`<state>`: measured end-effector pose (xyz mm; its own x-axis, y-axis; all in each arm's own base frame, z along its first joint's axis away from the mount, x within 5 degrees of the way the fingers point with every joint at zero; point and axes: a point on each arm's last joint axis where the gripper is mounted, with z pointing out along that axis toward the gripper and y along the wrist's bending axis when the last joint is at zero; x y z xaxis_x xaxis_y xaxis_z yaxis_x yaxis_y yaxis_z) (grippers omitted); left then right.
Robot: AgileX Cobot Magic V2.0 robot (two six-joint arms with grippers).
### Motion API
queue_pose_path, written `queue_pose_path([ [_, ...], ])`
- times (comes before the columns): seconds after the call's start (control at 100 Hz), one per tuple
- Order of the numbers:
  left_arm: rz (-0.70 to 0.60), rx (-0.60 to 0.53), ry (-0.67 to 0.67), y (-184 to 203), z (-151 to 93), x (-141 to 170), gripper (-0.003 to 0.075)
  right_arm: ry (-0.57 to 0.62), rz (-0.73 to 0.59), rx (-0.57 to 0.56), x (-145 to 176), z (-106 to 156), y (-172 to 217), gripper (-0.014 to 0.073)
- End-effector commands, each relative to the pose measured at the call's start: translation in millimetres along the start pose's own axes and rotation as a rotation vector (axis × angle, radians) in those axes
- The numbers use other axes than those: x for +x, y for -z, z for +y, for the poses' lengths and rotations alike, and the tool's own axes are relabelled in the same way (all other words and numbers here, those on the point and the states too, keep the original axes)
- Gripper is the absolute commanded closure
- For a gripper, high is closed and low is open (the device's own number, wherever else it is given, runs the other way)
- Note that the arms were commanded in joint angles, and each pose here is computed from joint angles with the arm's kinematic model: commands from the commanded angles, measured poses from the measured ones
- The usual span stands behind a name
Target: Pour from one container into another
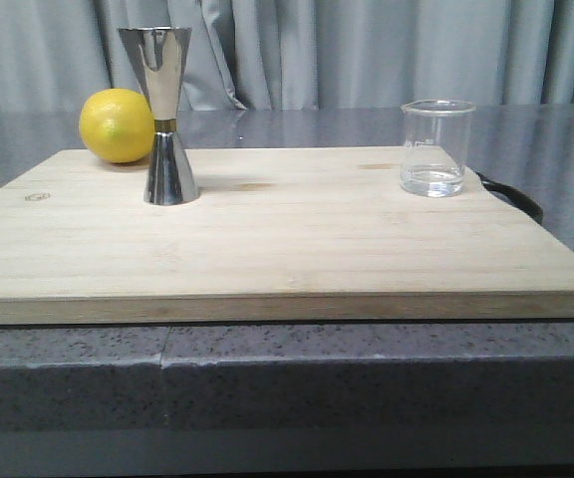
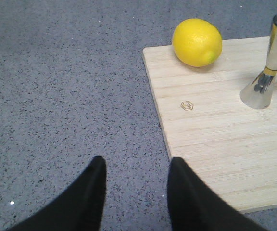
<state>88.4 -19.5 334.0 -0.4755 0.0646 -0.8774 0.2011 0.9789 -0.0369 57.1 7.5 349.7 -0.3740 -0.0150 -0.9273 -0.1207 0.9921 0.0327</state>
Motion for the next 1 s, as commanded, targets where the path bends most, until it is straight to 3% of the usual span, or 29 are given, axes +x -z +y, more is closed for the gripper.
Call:
queue_pose_path([
  [0.0, -0.102, 0.013, 0.015, 4, -1, -14, 0.0606, 0.009, -0.098, 0.009, -13, -1, 3, 0.0519],
  [0.12, -0.102, 0.013, 0.015, 4, -1, -14, 0.0741, 0.007, -0.098, 0.008, -13, 0, 3, 0.0604],
  [0.24, -0.11, 0.013, 0.015, 4, -1, -15, 0.0739, 0.007, -0.098, 0.008, -13, 0, 3, 0.0666],
  [0.75, -0.111, 0.013, 0.015, 4, -1, -13, 0.0739, 0.007, -0.086, 0.009, -12, 0, 3, 0.0665],
  [0.99, -0.246, -0.027, 0.026, 5, 3, 34, 0.0739, 0.007, -0.086, 0.009, -12, 0, 3, 0.0665],
])
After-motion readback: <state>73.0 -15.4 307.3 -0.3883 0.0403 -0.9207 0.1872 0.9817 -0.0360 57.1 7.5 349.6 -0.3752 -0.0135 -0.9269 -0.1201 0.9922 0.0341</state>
